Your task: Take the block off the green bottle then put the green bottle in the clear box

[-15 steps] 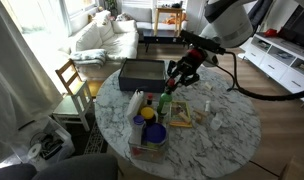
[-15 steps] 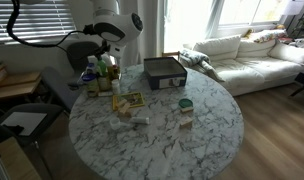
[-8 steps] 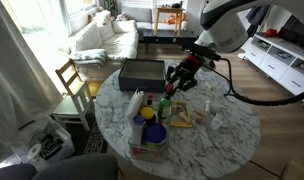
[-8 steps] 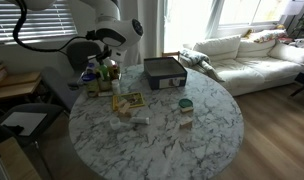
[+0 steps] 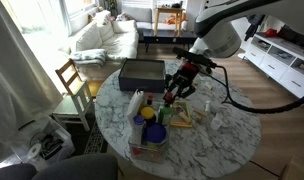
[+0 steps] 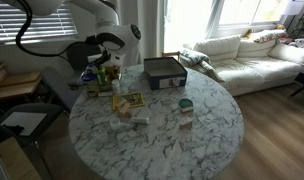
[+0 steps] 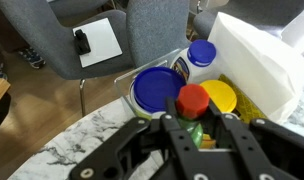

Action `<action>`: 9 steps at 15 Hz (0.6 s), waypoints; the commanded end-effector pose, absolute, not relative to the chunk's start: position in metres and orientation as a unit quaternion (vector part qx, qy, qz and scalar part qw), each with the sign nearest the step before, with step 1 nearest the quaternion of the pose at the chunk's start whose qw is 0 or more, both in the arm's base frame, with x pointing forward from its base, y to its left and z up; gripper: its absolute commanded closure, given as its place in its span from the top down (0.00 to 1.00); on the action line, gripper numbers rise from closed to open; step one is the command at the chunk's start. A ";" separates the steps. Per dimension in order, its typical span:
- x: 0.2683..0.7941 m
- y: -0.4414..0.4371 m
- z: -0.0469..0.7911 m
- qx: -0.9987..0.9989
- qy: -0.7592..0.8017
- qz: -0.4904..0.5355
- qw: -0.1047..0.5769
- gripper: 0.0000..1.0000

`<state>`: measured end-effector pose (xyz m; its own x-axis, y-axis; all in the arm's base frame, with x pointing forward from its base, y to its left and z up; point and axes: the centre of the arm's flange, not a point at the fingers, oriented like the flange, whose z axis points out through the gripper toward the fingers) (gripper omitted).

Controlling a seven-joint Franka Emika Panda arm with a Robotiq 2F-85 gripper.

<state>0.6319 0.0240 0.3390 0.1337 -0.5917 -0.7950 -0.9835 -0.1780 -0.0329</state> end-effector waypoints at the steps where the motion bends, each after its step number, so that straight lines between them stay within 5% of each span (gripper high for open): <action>1: 0.633 0.034 0.325 -0.703 0.564 0.328 0.282 0.08; 9: 0.636 0.050 0.305 -0.721 0.568 0.307 0.252 0.08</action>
<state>0.6333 0.0469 0.3119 0.1524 -0.6304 -0.7611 -0.9749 -0.2225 -0.0110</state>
